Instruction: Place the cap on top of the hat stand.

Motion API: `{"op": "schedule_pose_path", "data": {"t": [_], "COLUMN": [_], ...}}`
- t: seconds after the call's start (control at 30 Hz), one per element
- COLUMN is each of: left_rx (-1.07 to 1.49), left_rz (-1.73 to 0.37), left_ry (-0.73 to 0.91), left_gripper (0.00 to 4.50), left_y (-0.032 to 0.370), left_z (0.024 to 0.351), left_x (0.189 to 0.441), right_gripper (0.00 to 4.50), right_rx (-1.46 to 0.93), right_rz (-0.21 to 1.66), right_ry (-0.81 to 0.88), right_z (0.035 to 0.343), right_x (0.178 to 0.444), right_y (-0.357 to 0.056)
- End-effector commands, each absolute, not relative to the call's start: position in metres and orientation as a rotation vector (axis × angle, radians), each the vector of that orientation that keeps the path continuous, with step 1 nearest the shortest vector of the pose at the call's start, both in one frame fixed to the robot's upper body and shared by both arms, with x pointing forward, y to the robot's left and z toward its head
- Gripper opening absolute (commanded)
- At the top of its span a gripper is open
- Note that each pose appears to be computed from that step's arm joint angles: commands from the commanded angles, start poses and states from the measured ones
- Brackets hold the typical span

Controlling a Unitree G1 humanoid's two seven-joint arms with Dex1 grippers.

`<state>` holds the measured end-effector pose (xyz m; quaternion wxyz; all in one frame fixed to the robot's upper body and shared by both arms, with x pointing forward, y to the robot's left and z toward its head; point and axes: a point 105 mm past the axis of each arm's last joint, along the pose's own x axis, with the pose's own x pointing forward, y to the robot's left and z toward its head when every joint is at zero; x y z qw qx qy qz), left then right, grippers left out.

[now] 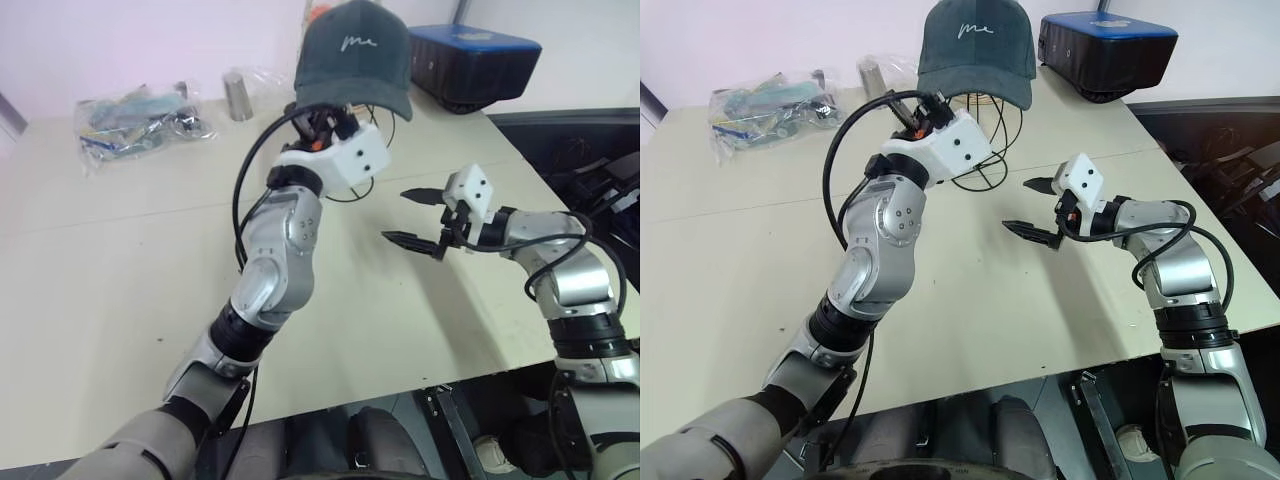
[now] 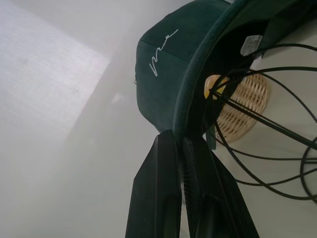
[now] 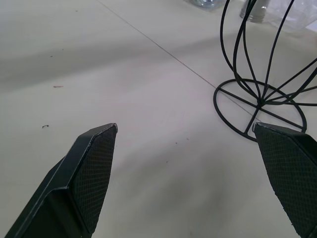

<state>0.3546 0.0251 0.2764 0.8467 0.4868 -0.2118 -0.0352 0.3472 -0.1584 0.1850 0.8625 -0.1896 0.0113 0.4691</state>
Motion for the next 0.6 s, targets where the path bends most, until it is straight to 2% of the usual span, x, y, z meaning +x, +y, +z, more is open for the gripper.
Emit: {"op": "schedule_pose_path", "data": {"t": [0.03,0.6], "left_rx": [1.020,1.087], "left_rz": [-0.073,-0.124], "left_ry": [-0.512,-0.528], "left_gripper": [0.12,0.12], "left_y": [0.020,0.015], "left_z": [0.288,0.265], "left_x": [0.342,0.325], "right_gripper": [4.50,4.50], "right_rx": [-0.426,-0.434], "right_rz": [0.980,1.008], "right_ry": [-0.025,-0.011], "right_z": [0.200,0.200], "right_x": [0.348,0.347], "right_y": [-0.158,-0.155]}}
